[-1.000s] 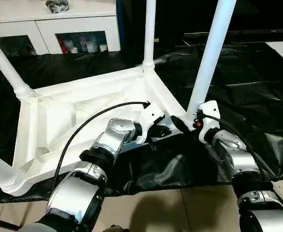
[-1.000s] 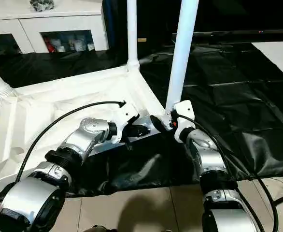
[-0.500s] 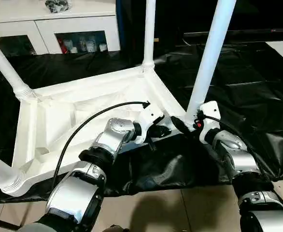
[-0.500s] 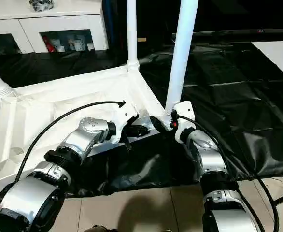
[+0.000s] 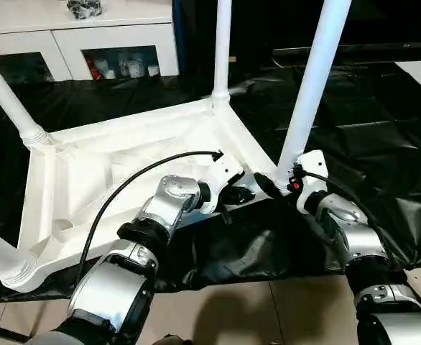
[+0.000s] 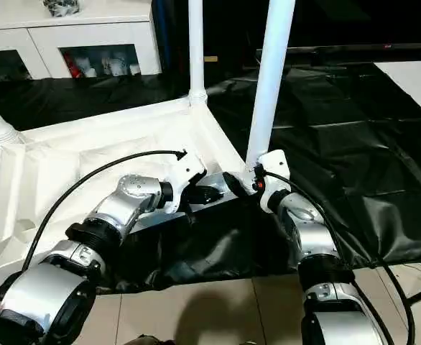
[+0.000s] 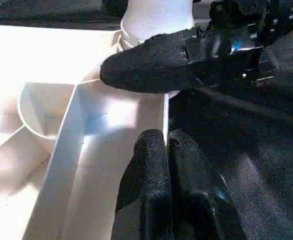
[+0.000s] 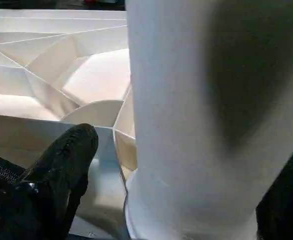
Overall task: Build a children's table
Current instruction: Rotate leg to tighten
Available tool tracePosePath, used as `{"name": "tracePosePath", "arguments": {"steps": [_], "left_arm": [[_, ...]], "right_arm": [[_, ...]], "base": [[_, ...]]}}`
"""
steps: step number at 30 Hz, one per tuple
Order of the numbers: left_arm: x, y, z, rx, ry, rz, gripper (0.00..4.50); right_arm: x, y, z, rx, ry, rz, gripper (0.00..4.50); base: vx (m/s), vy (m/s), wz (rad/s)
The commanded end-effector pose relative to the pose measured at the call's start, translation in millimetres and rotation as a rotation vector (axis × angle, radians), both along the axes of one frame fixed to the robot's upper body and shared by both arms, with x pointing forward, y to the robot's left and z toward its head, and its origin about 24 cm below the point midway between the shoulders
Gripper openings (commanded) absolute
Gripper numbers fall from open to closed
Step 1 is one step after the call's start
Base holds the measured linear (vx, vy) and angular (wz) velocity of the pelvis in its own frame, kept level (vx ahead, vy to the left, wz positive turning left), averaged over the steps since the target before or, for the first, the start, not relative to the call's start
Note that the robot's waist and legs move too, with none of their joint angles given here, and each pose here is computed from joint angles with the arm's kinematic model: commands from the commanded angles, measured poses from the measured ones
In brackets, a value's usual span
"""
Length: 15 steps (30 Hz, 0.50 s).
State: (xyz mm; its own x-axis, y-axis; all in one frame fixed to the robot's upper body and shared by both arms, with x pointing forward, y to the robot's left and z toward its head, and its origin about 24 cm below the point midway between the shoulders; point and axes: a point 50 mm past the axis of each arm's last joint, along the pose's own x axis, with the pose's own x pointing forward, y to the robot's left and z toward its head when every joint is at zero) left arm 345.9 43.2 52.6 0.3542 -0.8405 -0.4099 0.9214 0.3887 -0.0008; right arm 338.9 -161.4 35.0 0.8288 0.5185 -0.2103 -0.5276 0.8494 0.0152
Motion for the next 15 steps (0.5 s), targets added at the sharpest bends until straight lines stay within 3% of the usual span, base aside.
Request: {"name": "tracePosePath", "arguments": {"steps": [1,5,7,9,15], "left_arm": [[-3.2,-30,19.9,-0.093,-0.066,-0.091,0.00],[-3.2,-30,19.9,-0.093,-0.066,-0.091,0.00],[-7.0,-6,17.4,-0.077,-0.028,-0.217,0.00],[-8.0,5,16.6,-0.066,-0.012,-0.253,0.00],[-8.3,5,16.3,-0.066,-0.010,-0.253,0.00]], "right_arm": [[-17.1,43.5,-25.8,0.006,0.122,0.217,4.42],[-17.1,43.5,-25.8,0.006,0.122,0.217,4.42],[-24.2,14.9,-13.3,0.024,0.104,0.340,4.42],[-26.8,4.4,-8.2,0.024,0.099,0.375,4.42],[-27.5,4.2,-7.9,0.026,0.099,0.379,4.42]], "base": [[0.000,0.000,0.00],[0.000,0.000,0.00],[0.000,0.000,0.00],[0.000,0.000,0.00],[0.000,0.000,0.00]]}}
